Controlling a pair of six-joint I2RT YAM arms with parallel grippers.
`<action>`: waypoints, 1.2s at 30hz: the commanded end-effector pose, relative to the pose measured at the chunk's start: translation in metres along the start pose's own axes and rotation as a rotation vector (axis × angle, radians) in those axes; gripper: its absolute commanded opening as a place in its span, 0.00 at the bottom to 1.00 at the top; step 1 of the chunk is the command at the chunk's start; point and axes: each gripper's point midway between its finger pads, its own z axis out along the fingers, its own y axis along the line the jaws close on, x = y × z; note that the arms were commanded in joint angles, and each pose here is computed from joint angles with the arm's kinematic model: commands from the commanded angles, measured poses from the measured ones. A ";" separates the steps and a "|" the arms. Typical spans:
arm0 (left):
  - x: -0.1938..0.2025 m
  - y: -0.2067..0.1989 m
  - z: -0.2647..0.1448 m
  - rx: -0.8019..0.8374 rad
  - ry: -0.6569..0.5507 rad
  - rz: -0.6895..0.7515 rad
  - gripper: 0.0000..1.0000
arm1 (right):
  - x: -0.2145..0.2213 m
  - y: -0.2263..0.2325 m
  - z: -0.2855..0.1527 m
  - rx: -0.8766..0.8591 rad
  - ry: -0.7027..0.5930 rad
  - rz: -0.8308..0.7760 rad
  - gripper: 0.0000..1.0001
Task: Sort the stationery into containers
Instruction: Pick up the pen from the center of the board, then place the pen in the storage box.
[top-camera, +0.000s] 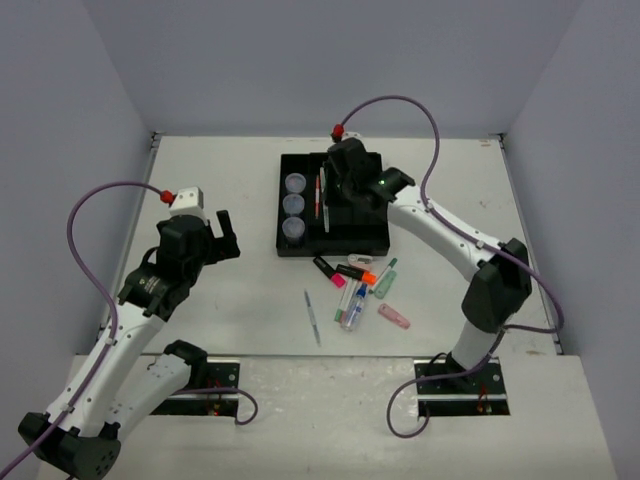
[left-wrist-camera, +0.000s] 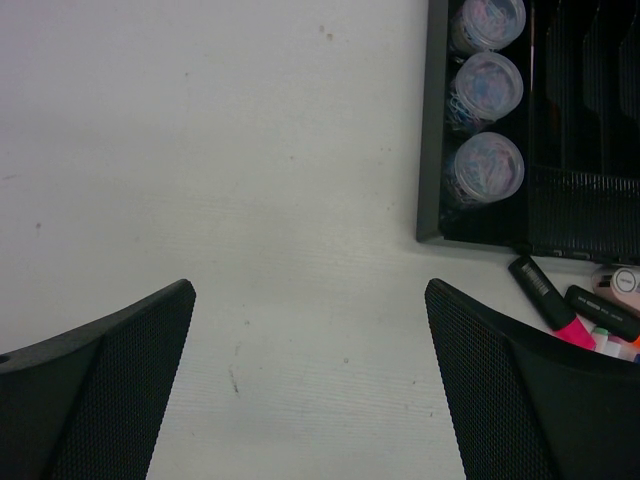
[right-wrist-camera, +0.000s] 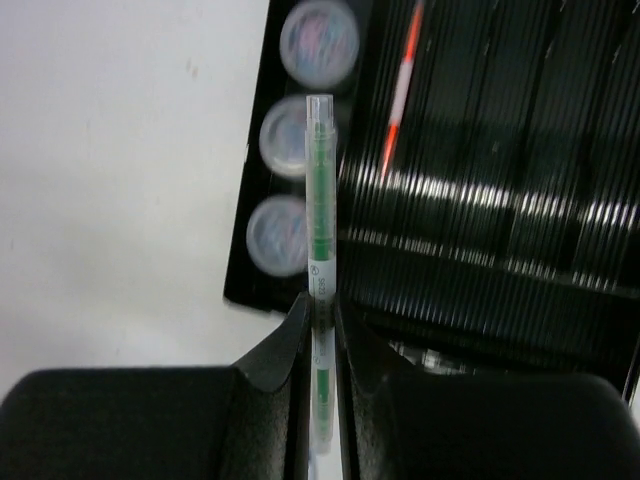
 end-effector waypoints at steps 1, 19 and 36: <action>-0.009 0.001 0.002 -0.001 -0.037 0.011 1.00 | -0.029 -0.010 0.055 0.042 0.005 0.016 0.00; -0.011 0.003 0.000 -0.009 -0.045 0.005 1.00 | -0.036 -0.035 0.170 0.084 0.050 0.007 0.03; -0.011 0.001 0.000 0.004 -0.048 0.006 1.00 | -0.056 -0.020 0.129 0.046 0.013 0.013 0.54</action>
